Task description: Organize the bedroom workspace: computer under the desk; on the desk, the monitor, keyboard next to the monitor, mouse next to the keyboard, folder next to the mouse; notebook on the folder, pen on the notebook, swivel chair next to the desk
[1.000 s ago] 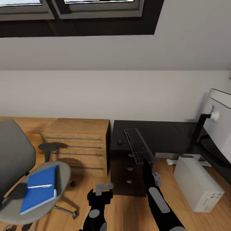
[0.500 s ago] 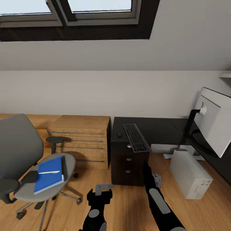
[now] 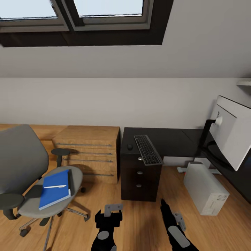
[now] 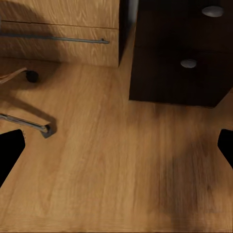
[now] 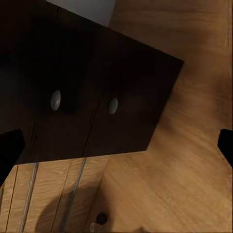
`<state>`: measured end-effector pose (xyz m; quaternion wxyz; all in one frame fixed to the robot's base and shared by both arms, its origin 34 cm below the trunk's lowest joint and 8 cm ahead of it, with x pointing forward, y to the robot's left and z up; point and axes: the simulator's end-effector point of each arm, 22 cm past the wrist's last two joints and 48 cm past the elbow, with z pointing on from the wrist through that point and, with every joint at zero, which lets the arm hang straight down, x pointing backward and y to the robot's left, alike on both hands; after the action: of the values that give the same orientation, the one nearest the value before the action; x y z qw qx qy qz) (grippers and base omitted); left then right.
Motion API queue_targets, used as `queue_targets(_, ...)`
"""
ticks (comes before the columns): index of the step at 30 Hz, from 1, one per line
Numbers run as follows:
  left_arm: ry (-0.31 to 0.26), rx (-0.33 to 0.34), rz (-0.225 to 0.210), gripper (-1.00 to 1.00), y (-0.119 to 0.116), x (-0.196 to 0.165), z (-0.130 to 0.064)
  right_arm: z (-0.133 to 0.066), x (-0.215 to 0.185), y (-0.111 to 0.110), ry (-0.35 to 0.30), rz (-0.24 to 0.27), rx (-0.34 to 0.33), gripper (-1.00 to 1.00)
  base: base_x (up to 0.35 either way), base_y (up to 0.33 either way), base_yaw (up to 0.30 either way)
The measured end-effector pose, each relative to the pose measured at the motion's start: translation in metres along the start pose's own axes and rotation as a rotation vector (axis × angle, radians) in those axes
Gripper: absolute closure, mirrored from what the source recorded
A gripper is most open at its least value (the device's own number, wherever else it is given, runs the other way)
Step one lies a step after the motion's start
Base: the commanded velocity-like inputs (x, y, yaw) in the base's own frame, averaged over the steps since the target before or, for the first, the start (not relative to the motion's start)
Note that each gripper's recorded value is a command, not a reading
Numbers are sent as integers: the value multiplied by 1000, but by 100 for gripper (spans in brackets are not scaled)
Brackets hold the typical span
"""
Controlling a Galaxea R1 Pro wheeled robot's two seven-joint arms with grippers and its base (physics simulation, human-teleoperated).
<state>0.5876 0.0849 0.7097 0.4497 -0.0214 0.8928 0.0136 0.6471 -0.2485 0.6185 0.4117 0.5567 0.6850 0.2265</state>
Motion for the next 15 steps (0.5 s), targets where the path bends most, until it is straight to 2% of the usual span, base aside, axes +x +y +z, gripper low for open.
queue_targets(3, 58, -13, 31, -100, 3, 25, 3, -3, -5, -19, 2, -37, 42, -100, -1, 0, 0)
queue_targets(4, 96, -21, 50, -100, 6, 42, 5, -5, -7, -32, 5, -51, 70, -100, 0, 0, 0)
queue_targets(5, 154, -34, 79, -100, 10, 70, 7, -9, -6, -54, 12, -71, 116, -100, 0, 0, 0)
queue_targets(6, 174, -39, 90, -100, 12, 78, 6, -12, -6, -61, 15, -80, 132, -100, 0, 0, 0)
queue_targets(11, 251, -58, 131, -100, 21, 110, 2, -24, -4, -84, 29, -118, 190, -100, 0, 0, 0)
queue_targets(14, 301, -70, 141, -100, 27, 132, 0, -29, -1, -101, 41, -187, 218, -100, 0, 0, 0)
queue_targets(15, 302, -79, 151, -100, 32, 136, -1, -33, 3, -108, 45, -188, 232, -100, 0, 0, 0)
